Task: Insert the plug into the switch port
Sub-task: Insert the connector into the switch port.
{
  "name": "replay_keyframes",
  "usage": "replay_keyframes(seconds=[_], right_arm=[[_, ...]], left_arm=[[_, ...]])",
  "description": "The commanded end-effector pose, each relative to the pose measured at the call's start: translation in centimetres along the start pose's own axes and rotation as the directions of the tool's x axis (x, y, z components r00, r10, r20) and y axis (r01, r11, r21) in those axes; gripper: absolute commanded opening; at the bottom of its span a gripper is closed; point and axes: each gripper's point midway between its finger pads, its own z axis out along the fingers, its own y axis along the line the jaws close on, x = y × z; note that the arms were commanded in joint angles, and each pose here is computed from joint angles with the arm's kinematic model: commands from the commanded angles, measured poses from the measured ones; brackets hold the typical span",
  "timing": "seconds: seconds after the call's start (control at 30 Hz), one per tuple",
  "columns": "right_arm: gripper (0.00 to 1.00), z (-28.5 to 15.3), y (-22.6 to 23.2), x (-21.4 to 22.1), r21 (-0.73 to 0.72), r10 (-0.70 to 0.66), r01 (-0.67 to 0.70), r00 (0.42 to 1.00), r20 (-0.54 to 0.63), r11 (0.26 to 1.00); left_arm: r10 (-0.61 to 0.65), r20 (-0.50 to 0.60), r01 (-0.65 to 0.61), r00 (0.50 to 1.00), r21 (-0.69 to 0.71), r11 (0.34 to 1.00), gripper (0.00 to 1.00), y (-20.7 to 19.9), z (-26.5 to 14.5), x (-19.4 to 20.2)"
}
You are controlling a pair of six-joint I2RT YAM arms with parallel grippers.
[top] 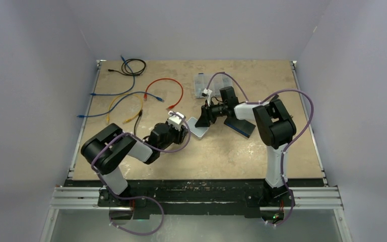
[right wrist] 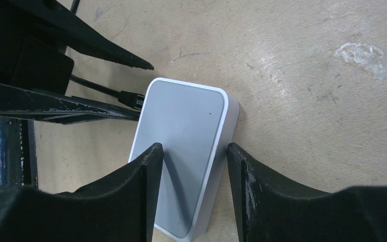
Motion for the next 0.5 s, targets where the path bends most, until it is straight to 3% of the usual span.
replay_keyframes(seconds=[0.0, 0.23, 0.47], right_arm=[[0.54, -0.4, 0.3, 0.9, 0.039, 0.040, -0.039, 0.999, -0.033, 0.999], [0.54, -0.4, 0.0, 0.8, 0.047, 0.035, -0.034, 0.999, -0.032, 0.998], [0.54, -0.4, -0.1, 0.9, 0.053, 0.036, -0.034, 0.999, -0.034, 0.998]], left_arm=[[0.045, -0.052, -0.045, 0.998, -0.006, 0.999, 0.44, 0.1, -0.5, -1.3], [0.060, -0.172, -0.058, 0.983, 0.018, 0.998, 0.42, -0.3, -0.4, -0.4], [0.073, -0.236, -0.057, 0.969, 0.072, 0.996, 0.34, -1.2, 0.0, -0.1]])
